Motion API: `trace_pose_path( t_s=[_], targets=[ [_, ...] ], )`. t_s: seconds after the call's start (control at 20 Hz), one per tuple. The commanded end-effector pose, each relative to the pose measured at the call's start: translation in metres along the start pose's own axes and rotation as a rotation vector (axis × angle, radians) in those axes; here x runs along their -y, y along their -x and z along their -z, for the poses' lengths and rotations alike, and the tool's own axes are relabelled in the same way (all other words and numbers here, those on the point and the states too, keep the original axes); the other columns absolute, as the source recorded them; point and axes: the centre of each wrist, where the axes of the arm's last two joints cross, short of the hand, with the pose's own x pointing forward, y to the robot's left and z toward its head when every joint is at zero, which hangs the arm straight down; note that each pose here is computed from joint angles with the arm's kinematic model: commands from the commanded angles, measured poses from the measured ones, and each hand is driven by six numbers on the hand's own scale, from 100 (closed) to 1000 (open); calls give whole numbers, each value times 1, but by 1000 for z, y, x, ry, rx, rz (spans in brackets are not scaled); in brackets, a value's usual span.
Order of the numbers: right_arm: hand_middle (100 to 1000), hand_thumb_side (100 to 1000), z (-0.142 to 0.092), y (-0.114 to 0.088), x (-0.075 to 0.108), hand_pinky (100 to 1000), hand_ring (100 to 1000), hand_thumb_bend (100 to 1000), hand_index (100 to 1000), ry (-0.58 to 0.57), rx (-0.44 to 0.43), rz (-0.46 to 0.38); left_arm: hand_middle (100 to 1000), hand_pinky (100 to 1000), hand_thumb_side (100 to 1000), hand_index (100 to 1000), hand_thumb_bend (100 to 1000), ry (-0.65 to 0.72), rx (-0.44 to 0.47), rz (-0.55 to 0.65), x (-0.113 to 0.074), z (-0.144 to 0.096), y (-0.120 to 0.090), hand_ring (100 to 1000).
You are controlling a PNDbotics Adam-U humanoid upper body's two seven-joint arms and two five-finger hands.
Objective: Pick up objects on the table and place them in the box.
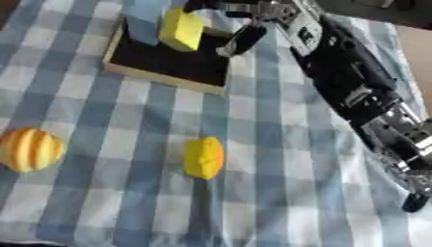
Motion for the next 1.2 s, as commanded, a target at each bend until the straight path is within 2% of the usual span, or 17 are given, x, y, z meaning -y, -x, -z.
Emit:
trace_pose_path(
  t_s=[0.05,0.15,0.25,0.4,0.45,0.55,0.6,0.65,0.75,0.9,1.1,1.2],
  targets=[
    [1000,118,-24,-9,38,1000,1000,100,1000,95,51,-41,664,972,566,867,100,0,16,23,-5,2,-7,742],
    [930,100,-42,-21,58,1000,1000,100,1000,192,92,-41,664,972,566,867,100,0,12,31,-6,1,-7,742],
    [863,100,-68,-43,81,1000,1000,100,1000,333,145,-48,664,972,565,867,100,1,8,43,-8,0,-7,743],
    [740,100,-106,-76,98,966,1000,100,920,502,210,-22,664,971,565,866,100,3,3,64,-11,-2,-7,743],
    [726,120,-119,-87,99,963,1000,100,905,543,224,-6,664,971,565,865,100,3,2,71,-12,-3,-7,743],
    [680,216,-139,-103,97,955,990,100,863,598,237,31,664,970,565,865,100,4,4,82,-13,-3,-7,743],
    [656,388,-148,-109,94,949,972,100,844,621,238,51,664,970,556,865,100,5,6,86,-13,-3,-7,743],
    [644,325,-157,-114,90,947,965,100,835,643,237,70,665,970,565,865,100,5,9,91,-13,-3,-8,743],
    [632,370,-171,-124,81,944,954,100,826,683,233,97,665,969,566,865,100,7,13,102,-14,-2,-8,743],
    [611,366,-187,-128,70,942,938,100,798,748,217,120,666,968,567,865,100,8,21,119,-16,-2,-9,744],
    [597,385,-171,-123,92,945,927,100,787,829,188,154,667,965,570,864,100,10,30,141,-18,-1,-10,744],
    [584,387,-171,-119,92,943,914,100,776,853,169,168,668,962,572,864,100,9,38,161,-21,-1,-12,745]
  ],
)
